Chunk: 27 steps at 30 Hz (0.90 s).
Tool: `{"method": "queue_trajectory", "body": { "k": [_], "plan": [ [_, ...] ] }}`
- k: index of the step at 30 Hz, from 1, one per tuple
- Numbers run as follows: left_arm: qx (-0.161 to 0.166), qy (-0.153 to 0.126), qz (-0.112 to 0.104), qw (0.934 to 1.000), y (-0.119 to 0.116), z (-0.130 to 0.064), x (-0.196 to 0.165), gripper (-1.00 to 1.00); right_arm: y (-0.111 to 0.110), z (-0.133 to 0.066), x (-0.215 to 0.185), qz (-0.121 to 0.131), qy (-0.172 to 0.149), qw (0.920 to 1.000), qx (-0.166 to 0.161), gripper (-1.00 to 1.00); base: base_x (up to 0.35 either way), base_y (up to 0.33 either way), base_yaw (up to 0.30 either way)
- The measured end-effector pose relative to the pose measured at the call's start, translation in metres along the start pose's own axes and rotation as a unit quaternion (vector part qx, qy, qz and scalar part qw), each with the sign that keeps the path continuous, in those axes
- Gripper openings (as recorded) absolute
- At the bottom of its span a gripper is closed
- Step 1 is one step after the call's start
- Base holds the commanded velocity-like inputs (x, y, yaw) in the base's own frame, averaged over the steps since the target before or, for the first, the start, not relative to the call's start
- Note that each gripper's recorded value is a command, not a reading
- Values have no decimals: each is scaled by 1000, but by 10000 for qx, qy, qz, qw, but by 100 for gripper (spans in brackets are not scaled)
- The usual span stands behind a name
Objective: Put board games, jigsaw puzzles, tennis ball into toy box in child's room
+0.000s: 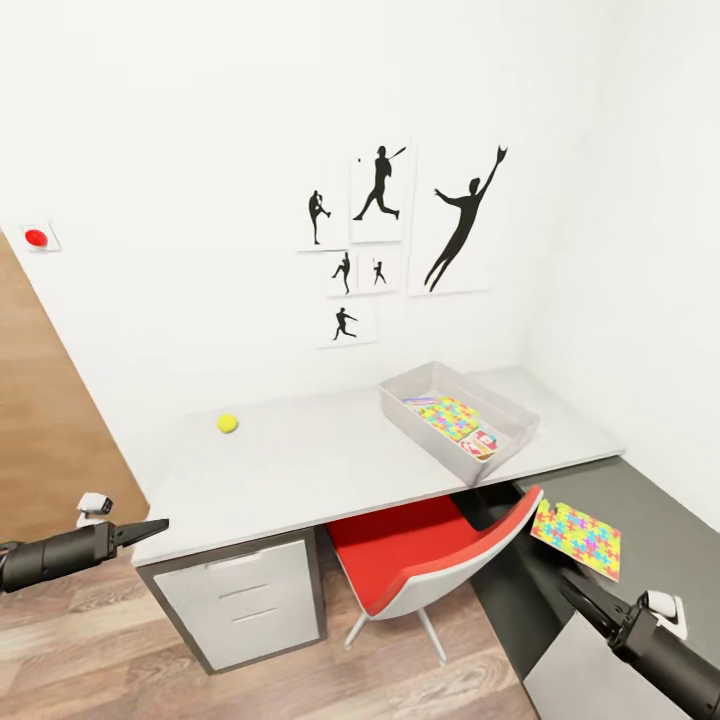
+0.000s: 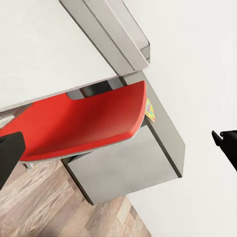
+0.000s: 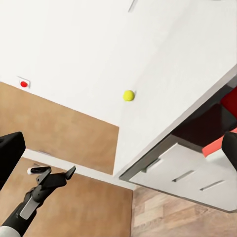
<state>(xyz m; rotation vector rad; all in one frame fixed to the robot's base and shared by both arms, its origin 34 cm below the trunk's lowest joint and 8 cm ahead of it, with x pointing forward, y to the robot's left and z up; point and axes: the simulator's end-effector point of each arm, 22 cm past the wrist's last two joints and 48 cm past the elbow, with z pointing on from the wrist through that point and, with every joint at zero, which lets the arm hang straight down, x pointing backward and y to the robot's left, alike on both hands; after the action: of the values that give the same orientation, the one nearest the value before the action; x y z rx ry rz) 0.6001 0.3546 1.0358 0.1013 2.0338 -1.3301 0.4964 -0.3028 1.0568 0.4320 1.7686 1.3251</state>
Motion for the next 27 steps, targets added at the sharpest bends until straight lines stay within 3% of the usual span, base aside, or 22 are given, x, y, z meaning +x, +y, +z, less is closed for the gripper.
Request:
{"method": "queue_trajectory", "body": {
  "k": [6, 12, 20, 27],
  "plan": [
    [-5, 1, 0, 10000, 0, 0, 0, 100, -1, 0, 1, 9, 2, 10000, 9, 100, 0, 185, 0],
    [-20, -204, 8, 9998, 6, -8, -3, 100, 10, 5, 33, 185, 341, 9992, -127, 100, 0, 0, 0],
    [65, -190, -160, 9997, 7, 1, 6, 100, 4, 9, 58, 732, 483, 9959, -206, 100, 0, 0, 0],
    [68, -189, -165, 9997, 7, 1, 6, 100, 3, 10, 60, 793, 501, 9954, -198, 100, 0, 38, 0]
  ]
}}
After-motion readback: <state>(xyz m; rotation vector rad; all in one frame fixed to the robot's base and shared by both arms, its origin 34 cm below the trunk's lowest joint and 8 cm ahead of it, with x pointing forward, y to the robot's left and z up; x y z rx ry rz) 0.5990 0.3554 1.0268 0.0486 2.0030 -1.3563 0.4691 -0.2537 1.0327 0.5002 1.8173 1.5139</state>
